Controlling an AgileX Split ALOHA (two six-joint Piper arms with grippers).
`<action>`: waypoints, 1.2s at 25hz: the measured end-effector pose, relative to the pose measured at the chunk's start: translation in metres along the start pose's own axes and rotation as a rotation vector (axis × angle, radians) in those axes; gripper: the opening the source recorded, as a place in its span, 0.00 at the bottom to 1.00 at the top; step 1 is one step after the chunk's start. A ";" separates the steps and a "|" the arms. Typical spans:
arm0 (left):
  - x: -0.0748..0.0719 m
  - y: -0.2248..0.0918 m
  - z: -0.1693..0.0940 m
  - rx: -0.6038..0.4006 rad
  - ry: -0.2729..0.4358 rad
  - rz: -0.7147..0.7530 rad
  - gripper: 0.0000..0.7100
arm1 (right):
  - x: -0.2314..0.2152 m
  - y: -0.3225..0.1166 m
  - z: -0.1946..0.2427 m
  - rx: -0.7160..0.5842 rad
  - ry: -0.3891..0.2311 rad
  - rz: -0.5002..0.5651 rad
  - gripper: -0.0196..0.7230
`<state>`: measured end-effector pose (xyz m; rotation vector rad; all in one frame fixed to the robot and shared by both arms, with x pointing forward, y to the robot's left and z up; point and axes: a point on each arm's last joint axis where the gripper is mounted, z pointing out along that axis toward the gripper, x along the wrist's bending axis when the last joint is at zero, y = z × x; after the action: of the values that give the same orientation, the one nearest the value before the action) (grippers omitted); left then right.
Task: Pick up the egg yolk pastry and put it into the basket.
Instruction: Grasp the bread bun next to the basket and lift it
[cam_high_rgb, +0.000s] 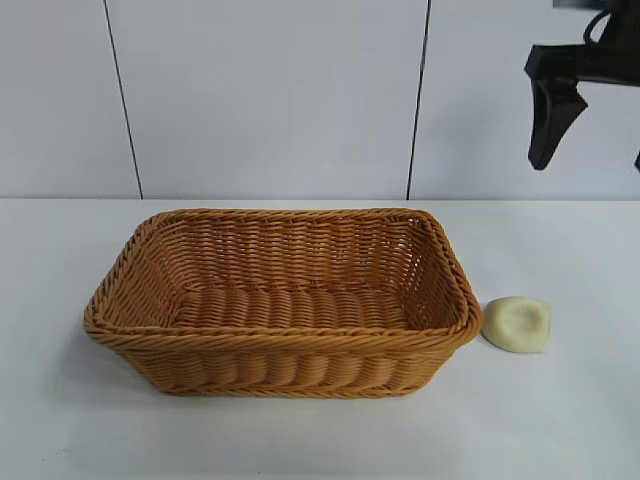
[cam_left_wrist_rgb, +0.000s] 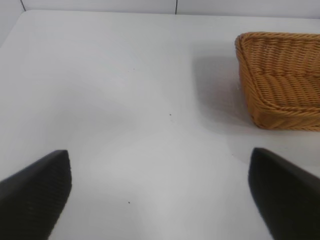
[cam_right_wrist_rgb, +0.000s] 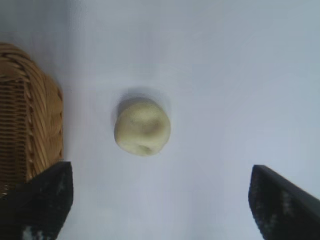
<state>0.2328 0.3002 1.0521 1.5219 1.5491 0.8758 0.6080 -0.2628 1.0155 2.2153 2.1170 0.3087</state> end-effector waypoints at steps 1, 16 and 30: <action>0.000 0.000 0.000 0.000 0.000 0.000 0.98 | 0.000 0.001 0.011 0.027 0.003 0.005 0.94; 0.000 0.000 0.000 0.000 0.000 0.000 0.98 | -0.001 0.004 0.132 0.230 0.055 0.103 0.94; 0.000 0.000 0.000 0.000 0.000 0.000 0.98 | 0.001 0.003 0.128 0.253 0.081 0.082 0.15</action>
<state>0.2328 0.3002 1.0521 1.5219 1.5491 0.8758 0.6349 -0.2499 0.8915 2.4709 2.2206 0.1437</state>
